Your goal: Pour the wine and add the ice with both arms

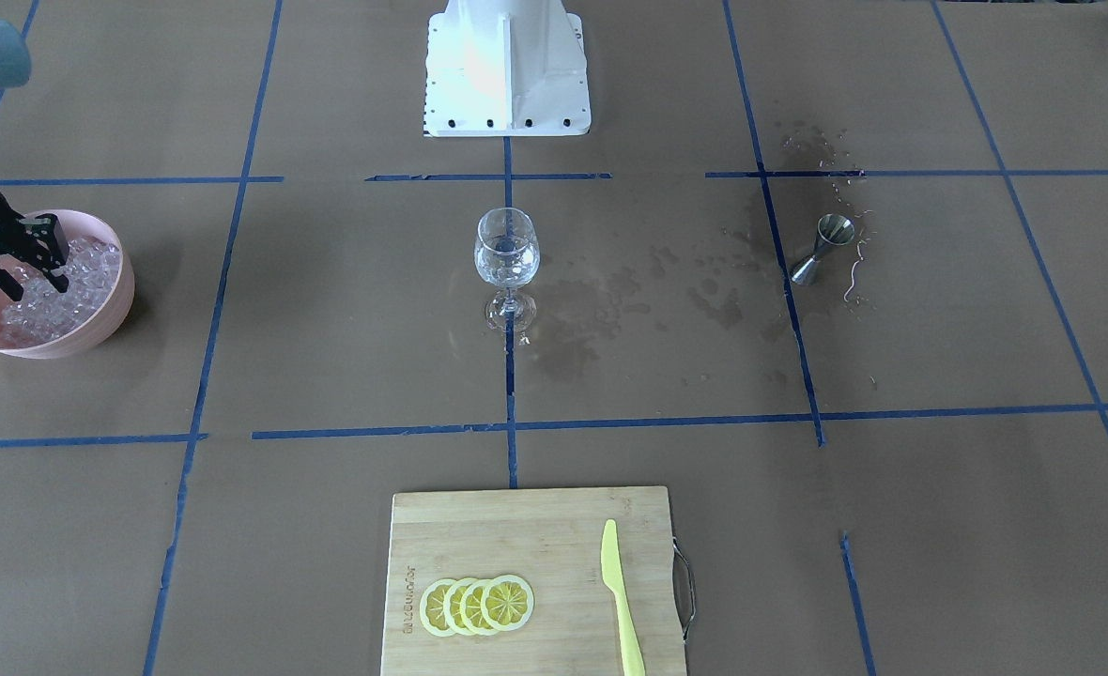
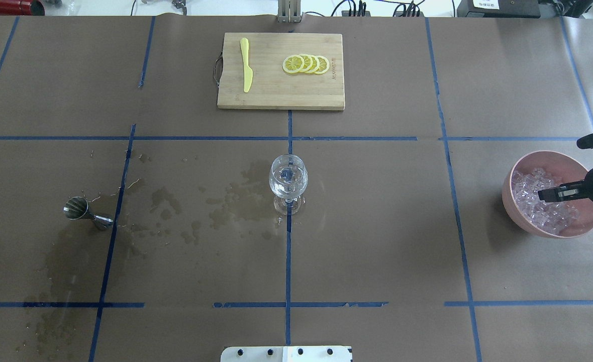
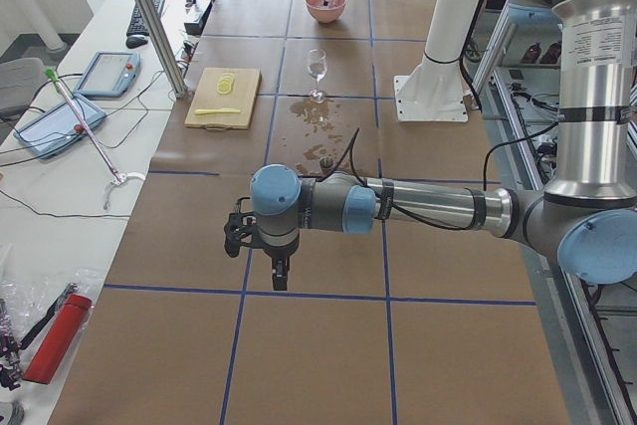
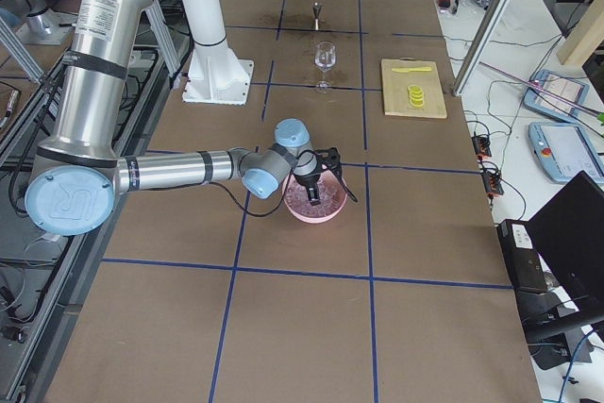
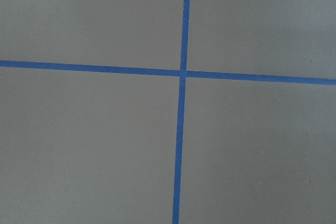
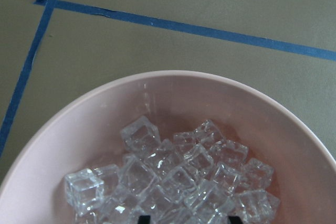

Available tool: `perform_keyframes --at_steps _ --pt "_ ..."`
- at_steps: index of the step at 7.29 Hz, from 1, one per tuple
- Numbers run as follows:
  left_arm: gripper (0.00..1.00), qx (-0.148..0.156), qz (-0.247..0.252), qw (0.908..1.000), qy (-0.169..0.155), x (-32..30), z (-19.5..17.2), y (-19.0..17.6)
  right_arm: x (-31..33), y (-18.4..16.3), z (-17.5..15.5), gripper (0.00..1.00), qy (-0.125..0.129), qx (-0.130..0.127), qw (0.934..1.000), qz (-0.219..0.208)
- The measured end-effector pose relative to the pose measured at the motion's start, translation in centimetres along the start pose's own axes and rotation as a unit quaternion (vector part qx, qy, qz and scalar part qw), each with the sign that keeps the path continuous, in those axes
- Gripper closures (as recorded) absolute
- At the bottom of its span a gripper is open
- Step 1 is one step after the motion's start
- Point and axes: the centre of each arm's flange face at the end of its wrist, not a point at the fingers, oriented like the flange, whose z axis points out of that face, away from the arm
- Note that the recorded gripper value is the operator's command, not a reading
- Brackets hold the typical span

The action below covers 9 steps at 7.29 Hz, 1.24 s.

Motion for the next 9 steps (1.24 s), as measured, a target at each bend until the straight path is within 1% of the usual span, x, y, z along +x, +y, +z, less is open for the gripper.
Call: perform_keyframes --at_steps 3,4,6,8,9 --pt "0.0 0.0 0.001 1.0 0.0 0.0 0.0 0.0 -0.3 -0.1 -0.3 1.0 -0.003 0.002 1.0 -0.005" --pt "0.0 0.0 0.001 1.0 0.001 0.0 0.1 0.0 -0.9 -0.4 -1.0 1.0 -0.009 0.008 0.9999 -0.009" --pt "0.0 -0.001 0.001 1.0 0.001 0.0 0.1 0.0 -3.0 -1.6 -4.3 1.0 -0.03 0.03 0.999 -0.016" --pt "0.0 -0.001 0.0 1.0 0.001 0.0 0.1 0.0 -6.1 -3.4 -8.3 1.0 -0.036 0.037 0.9986 -0.013" --pt "0.0 -0.001 0.001 1.0 0.001 0.0 0.1 0.0 -8.3 -4.8 -10.1 1.0 -0.04 0.041 0.9983 -0.013"
